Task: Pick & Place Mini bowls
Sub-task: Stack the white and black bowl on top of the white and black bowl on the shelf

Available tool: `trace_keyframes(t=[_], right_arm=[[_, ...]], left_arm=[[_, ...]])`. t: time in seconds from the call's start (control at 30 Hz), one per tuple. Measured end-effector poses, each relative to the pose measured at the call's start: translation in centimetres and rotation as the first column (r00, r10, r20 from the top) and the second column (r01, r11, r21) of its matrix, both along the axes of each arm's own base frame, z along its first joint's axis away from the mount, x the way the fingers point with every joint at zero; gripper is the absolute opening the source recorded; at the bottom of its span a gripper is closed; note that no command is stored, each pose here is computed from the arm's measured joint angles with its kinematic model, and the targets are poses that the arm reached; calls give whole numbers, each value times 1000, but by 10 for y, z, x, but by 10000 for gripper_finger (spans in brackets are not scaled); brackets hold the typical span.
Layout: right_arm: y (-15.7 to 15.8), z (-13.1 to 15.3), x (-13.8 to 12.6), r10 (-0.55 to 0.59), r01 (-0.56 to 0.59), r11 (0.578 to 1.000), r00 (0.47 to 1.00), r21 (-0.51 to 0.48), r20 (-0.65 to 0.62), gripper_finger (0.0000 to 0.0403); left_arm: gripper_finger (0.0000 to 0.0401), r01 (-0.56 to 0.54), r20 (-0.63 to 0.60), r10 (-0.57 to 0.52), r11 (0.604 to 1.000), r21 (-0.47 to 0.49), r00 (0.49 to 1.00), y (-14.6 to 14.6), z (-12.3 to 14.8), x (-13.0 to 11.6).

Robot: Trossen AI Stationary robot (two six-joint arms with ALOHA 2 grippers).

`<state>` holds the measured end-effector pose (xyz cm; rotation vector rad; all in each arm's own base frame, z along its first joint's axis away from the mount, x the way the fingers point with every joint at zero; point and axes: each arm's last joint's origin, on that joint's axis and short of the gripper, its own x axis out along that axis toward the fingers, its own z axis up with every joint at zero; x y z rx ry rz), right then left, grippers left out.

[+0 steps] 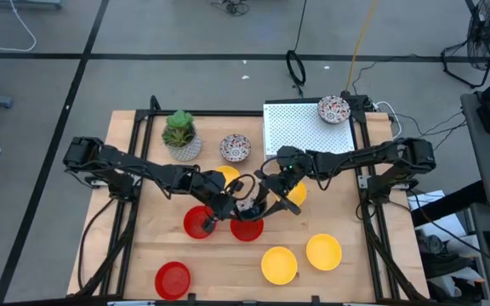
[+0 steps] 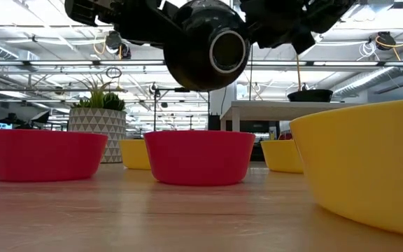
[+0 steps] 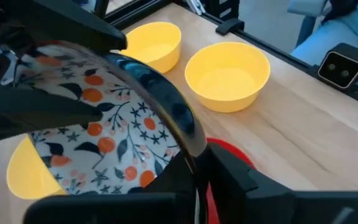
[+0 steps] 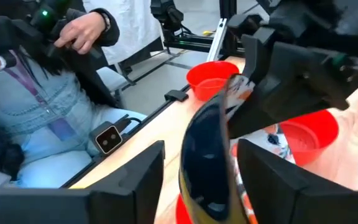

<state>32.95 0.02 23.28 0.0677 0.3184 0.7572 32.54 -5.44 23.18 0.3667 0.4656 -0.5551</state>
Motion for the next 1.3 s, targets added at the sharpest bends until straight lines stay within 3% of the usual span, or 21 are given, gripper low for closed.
trace_keyframes(t=[0.2,0.33,0.53,0.67,1.03,1.17,1.3], right_arm=[[0,2,0,4,-4,1000,1000,4,16,88],[1,5,1,10,-10,998,1000,54,8,16],[0,5,2,-25,27,996,999,88,-25,4],[0,5,2,-31,35,995,999,98,-41,3],[0,2,1,-52,59,994,996,90,-72,1],[-2,0,-1,-57,67,994,993,89,-107,1],[-2,-6,-1,-75,89,993,984,83,-163,1]], left_arm=[[14,31,7,-31,999,9,999,0,0,0],[43,22,24,-22,1000,16,999,-1,1,1],[108,-52,115,55,998,-28,992,0,12,6],[129,-107,134,117,991,-76,984,0,15,8],[84,-134,141,145,987,-86,979,1,15,9],[83,-221,130,237,967,-128,963,2,16,10],[113,-315,159,340,935,-165,927,8,22,12]])
